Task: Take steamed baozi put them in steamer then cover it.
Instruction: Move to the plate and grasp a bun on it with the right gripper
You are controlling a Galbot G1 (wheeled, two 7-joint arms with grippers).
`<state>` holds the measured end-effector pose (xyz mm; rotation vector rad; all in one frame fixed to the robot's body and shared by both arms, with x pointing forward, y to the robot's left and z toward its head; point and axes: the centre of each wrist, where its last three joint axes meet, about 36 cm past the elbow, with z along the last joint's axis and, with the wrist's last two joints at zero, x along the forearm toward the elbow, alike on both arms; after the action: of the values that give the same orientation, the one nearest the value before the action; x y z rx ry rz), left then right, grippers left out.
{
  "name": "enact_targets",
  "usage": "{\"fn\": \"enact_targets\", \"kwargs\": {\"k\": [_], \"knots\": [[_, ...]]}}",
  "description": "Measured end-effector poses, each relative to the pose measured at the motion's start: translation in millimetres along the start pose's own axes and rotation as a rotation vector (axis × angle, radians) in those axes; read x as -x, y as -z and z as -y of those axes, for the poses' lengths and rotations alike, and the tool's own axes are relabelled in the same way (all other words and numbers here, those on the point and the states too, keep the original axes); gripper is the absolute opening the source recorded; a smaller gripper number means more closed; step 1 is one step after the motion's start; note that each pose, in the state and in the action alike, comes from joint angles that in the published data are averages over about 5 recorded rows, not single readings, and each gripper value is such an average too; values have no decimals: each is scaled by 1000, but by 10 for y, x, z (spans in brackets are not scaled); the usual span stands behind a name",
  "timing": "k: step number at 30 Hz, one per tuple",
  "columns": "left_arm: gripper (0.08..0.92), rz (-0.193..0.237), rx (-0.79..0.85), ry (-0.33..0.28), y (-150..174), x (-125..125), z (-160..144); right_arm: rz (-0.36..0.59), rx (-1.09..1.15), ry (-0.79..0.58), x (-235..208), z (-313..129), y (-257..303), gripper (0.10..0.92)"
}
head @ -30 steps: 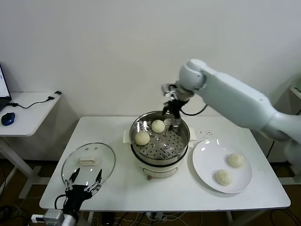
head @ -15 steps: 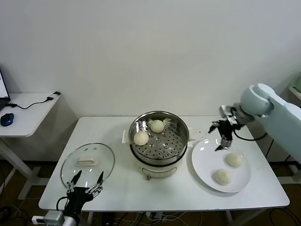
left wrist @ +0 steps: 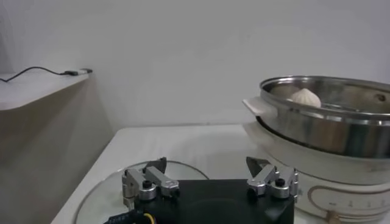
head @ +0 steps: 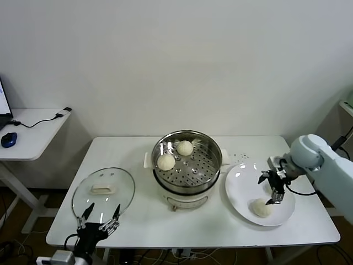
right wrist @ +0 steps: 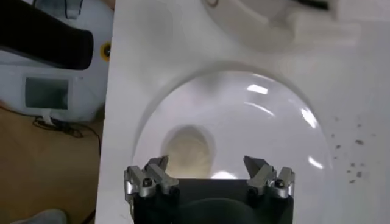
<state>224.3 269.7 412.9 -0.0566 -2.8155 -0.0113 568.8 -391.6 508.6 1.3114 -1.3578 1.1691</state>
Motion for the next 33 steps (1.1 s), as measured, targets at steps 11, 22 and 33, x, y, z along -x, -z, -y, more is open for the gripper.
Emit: {"fn": "enact_targets", "kwargs": {"k": [11, 22, 33], "knots": [[823, -9, 2, 7, -29, -2, -22, -8, 23, 18, 365, -22, -73, 823], [823, -11, -5, 4, -38, 4, -24, -16, 29, 36, 521, -40, -91, 823], [823, -13, -8, 5, -51, 16, -30, -31, 35, 37, 605, -66, -121, 823]]}}
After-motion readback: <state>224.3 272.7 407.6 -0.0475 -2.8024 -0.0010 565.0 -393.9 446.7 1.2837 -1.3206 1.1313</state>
